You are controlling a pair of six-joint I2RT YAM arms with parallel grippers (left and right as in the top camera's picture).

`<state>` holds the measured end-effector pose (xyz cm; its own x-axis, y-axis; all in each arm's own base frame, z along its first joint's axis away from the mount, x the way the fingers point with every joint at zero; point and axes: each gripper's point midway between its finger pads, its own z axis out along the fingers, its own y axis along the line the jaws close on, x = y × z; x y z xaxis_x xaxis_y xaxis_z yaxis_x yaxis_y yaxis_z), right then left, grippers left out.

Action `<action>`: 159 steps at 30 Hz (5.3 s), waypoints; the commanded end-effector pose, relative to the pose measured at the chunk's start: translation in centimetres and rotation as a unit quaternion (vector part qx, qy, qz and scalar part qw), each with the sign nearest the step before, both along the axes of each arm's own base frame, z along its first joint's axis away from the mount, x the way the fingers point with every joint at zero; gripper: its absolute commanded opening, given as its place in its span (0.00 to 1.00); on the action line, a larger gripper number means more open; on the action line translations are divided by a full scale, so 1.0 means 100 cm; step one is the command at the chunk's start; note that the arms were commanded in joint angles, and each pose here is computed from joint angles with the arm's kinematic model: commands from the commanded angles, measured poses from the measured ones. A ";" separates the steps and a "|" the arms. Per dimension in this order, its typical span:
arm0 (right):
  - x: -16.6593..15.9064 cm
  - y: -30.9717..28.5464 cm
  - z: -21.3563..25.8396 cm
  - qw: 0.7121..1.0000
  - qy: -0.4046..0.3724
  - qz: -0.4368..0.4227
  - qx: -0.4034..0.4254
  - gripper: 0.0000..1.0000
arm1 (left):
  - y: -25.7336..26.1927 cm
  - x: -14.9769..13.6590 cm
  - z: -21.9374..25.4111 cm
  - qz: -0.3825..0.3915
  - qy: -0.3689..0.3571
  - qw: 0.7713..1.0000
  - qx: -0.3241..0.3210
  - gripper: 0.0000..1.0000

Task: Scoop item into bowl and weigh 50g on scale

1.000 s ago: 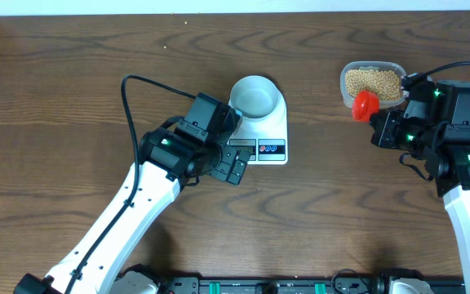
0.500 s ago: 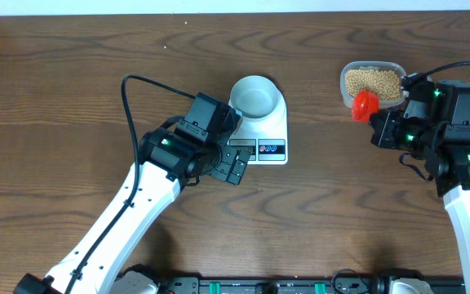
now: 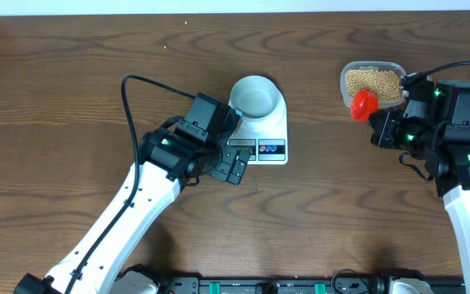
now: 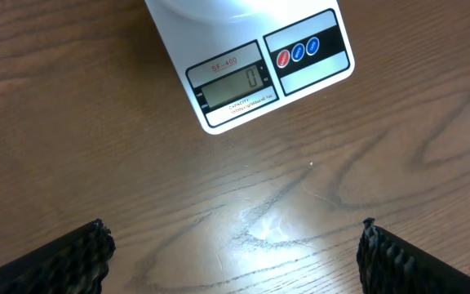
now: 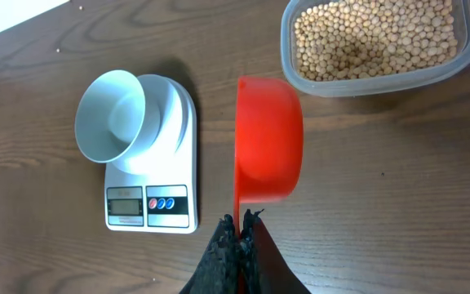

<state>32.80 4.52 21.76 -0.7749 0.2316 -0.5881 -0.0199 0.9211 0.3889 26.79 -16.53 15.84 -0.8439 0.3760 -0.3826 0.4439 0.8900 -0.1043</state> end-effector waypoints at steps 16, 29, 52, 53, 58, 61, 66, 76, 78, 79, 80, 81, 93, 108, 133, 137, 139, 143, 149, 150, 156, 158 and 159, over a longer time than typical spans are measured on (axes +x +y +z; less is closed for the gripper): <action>0.003 -0.002 0.012 1.000 -0.019 -0.003 -0.002 0.01 | 0.001 -0.001 -0.001 -0.008 0.000 1.000 0.002 0.98; 0.007 -0.008 0.013 0.999 -0.022 -0.024 -0.009 0.01 | 0.001 -0.001 -0.001 -0.008 0.000 1.000 0.002 0.98; 0.004 -0.016 0.009 0.998 -0.025 -0.012 -0.052 0.01 | 0.001 -0.001 -0.001 -0.008 0.000 1.000 0.002 0.98; 0.004 -0.016 0.009 0.998 -0.025 -0.011 -0.054 0.01 | 0.001 -0.001 -0.001 -0.008 0.000 1.000 0.002 0.98; 0.002 -0.016 0.010 0.997 -0.032 0.007 -0.070 0.01 | 0.001 -0.001 -0.001 -0.008 0.000 1.000 0.002 0.98; 0.002 -0.016 0.010 0.997 -0.033 0.009 -0.071 0.01 | 0.001 -0.001 -0.001 -0.008 0.000 1.000 0.002 0.98; -0.001 -0.016 0.008 0.997 -0.027 0.014 -0.076 0.01 | 0.001 -0.001 -0.001 -0.008 0.000 1.000 0.002 0.98; 0.004 -0.020 0.013 0.996 -0.040 0.006 -0.080 0.01 | 0.001 -0.001 -0.001 -0.008 0.000 1.000 0.002 0.98; 0.006 -0.024 0.014 0.996 -0.045 -0.001 -0.080 0.01 | 0.001 -0.001 -0.001 -0.008 0.000 1.000 0.002 0.98; 0.006 -0.026 0.014 0.996 -0.045 -0.003 -0.081 0.01 | 0.001 -0.001 -0.001 -0.008 0.000 1.000 0.002 0.98; 0.006 -0.028 0.014 0.995 -0.046 -0.003 -0.083 0.01 | 0.001 -0.001 -0.001 -0.008 0.000 1.000 0.002 0.98; 0.006 -0.030 0.014 0.995 -0.046 -0.002 -0.087 0.01 | 0.001 -0.001 -0.001 -0.008 0.000 1.000 0.002 0.98; 0.021 -0.058 0.021 0.989 -0.081 -0.010 -0.124 0.01 | 0.001 -0.001 -0.001 -0.008 0.000 1.000 0.002 0.98; 0.073 -0.073 -0.024 0.979 -0.077 0.034 -0.186 0.01 | 0.001 -0.001 -0.001 -0.008 0.000 1.000 0.002 0.98; 0.114 -0.091 -0.081 0.978 -0.051 0.018 -0.202 0.01 | 0.001 -0.001 -0.001 -0.008 0.000 1.000 0.002 0.98; 0.116 -0.100 -0.085 0.975 -0.045 0.003 -0.220 0.01 | 0.001 -0.001 -0.001 -0.008 0.000 1.000 0.002 0.98; 0.117 -0.103 -0.087 0.973 -0.043 -0.001 -0.225 0.01 | 0.001 -0.001 -0.001 -0.008 0.000 1.000 0.002 0.98; 0.118 -0.103 -0.097 0.974 -0.032 0.001 -0.223 0.01 | 0.001 -0.001 -0.001 -0.008 0.000 1.000 0.002 0.98; 0.118 -0.100 -0.116 0.978 -0.013 0.001 -0.207 0.01 | 0.001 -0.001 -0.001 -0.008 0.000 1.000 0.002 0.98; 0.118 -0.099 -0.118 0.980 -0.009 -0.001 -0.201 0.01 | 0.001 -0.001 -0.001 -0.008 0.000 1.000 0.002 0.98; 0.116 -0.079 -0.122 0.991 -0.003 0.009 -0.133 0.01 | 0.001 -0.001 -0.001 -0.008 0.000 1.000 0.002 0.98; 0.114 -0.074 -0.122 0.993 0.000 0.013 -0.116 0.01 | 0.001 -0.001 -0.001 -0.008 0.000 1.000 0.002 0.98; 0.114 -0.072 -0.122 0.994 0.002 0.012 -0.109 0.01 | 0.001 -0.001 -0.001 -0.008 0.000 1.000 0.002 0.98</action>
